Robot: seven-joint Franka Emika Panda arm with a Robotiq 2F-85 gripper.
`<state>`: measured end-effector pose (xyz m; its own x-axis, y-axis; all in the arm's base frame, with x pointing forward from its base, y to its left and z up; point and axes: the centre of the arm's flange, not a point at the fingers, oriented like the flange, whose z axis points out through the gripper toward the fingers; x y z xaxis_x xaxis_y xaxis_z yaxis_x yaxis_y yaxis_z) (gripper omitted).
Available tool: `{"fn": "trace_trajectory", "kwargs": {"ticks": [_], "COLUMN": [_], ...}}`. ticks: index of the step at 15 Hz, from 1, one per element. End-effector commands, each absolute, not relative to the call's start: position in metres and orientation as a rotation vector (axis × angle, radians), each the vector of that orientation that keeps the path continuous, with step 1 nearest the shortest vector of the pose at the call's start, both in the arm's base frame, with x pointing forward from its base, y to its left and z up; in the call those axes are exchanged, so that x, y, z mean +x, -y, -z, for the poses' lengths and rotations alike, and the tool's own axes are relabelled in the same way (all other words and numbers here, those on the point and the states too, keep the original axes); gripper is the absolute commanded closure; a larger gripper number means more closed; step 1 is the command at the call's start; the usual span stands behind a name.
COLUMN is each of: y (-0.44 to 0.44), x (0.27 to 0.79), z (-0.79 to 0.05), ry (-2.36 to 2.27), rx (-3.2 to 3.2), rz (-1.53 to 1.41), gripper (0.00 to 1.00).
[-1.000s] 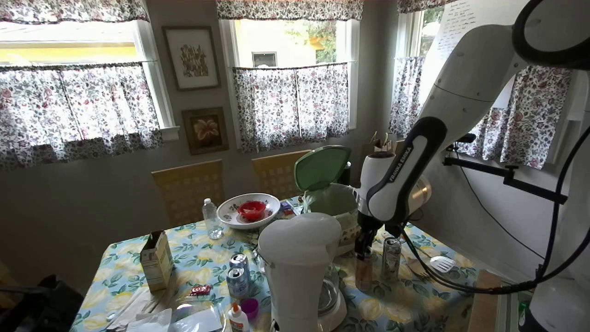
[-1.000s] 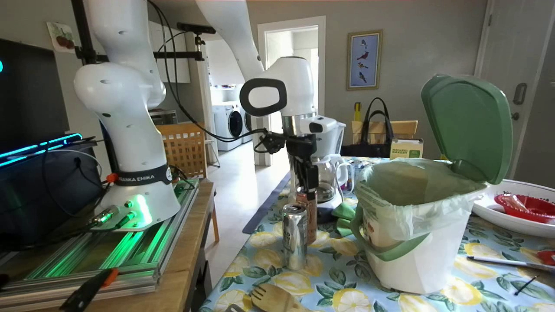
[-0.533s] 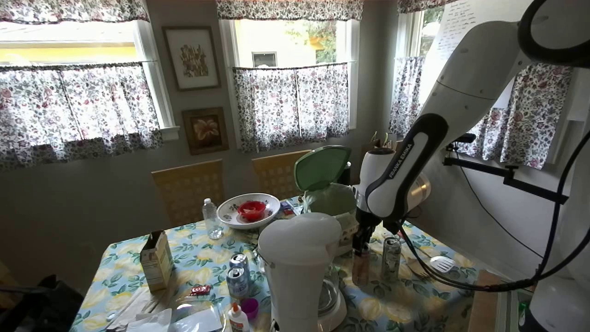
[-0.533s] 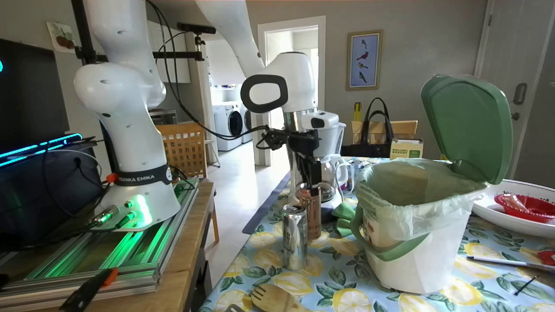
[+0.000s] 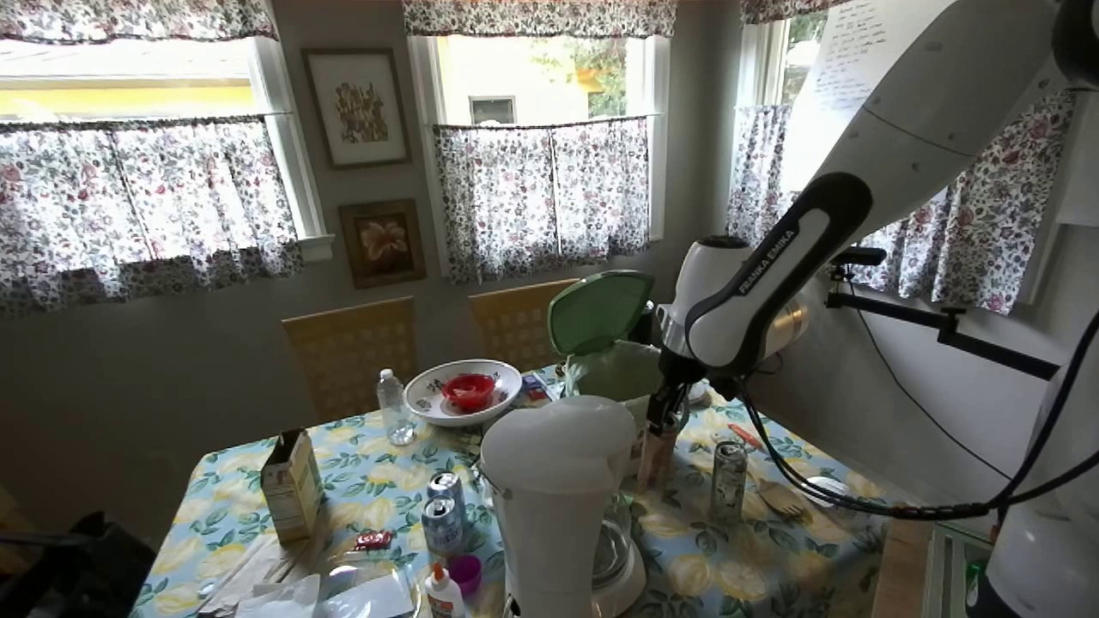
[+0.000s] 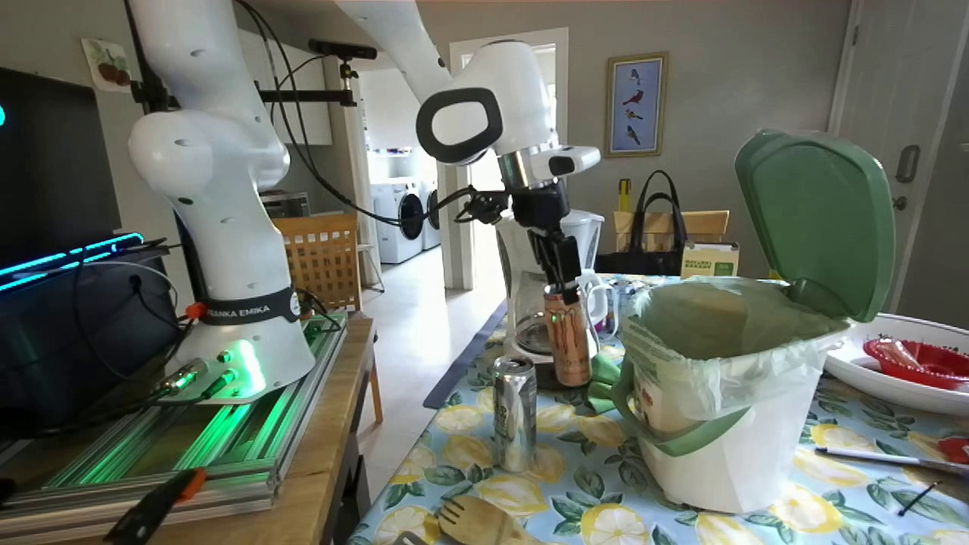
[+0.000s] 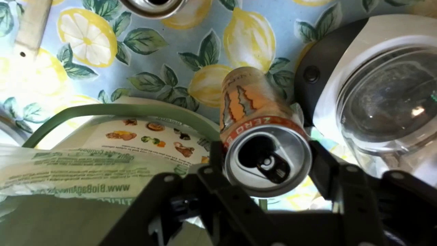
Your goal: Throw the orange can into the bin, then close the bin
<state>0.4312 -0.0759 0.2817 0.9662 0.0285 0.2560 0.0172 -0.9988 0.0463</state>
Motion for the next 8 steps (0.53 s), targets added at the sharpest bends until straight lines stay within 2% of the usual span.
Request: {"fn": "trace_trajectory", "kwargs": {"ticks": [1, 8], "y": [0.077, 0.085], "x": [0.426, 0.429], "z": [-0.32, -0.377], "ry": [-0.007, 0.052], "rx": [3.053, 3.033], "rz": [-0.446, -0.567], "gripper": [0.63, 0.63]}}
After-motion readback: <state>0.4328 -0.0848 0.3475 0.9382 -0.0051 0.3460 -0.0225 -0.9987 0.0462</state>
